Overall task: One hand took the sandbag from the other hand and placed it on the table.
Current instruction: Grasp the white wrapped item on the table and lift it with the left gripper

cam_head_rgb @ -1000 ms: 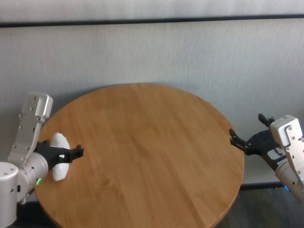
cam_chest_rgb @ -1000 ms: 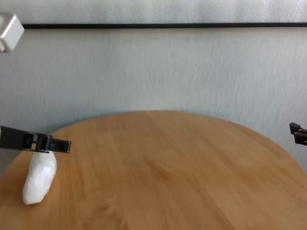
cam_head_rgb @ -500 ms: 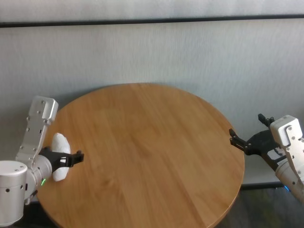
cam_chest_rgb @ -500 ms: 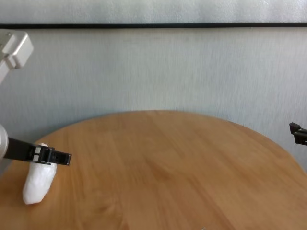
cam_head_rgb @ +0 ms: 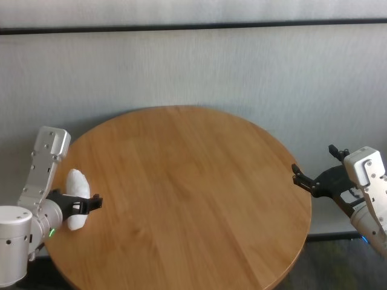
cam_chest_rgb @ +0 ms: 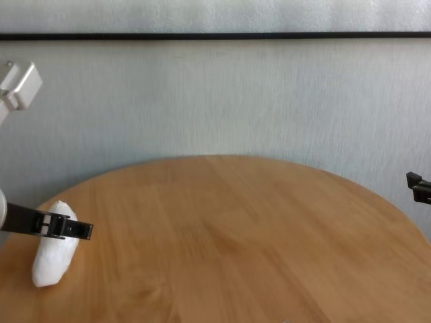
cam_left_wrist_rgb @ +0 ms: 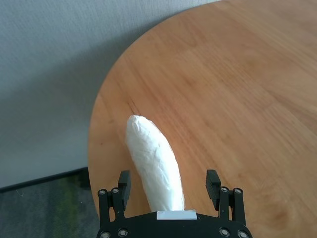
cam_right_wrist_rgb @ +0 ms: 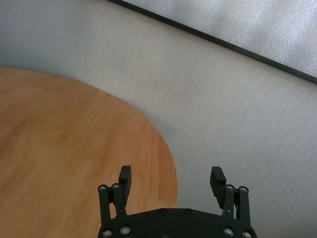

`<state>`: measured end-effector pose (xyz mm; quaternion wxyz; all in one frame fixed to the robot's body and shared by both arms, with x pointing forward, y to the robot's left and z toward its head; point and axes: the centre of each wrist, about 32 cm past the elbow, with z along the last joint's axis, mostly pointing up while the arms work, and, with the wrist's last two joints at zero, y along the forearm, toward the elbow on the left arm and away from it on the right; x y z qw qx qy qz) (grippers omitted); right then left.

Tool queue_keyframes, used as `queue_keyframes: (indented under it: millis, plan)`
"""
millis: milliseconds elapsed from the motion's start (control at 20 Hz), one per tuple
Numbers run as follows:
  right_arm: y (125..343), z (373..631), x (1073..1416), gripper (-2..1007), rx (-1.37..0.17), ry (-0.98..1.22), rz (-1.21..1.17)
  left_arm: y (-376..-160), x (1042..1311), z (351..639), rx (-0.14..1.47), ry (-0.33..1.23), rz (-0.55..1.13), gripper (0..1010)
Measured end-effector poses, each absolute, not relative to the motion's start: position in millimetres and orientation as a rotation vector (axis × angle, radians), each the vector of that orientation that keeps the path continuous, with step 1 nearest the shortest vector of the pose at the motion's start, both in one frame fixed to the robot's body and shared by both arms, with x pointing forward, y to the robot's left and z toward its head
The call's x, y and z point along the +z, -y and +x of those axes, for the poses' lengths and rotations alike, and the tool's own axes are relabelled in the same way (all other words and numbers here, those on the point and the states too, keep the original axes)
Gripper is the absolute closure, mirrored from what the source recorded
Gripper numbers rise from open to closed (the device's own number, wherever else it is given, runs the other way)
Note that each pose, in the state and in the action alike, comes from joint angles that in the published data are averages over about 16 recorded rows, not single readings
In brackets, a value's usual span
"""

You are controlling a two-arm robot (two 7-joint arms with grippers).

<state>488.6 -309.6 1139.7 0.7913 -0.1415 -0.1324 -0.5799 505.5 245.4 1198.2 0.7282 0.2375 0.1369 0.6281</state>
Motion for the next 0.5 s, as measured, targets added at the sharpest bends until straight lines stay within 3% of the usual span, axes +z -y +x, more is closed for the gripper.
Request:
queue_keyframes:
  millis: [500]
  plan:
    - [309.6,488.6,1139.7,3,-1.248,0.285,-0.305,-250.4,1190.7,511.6,1.373,-0.326,0.532,8]
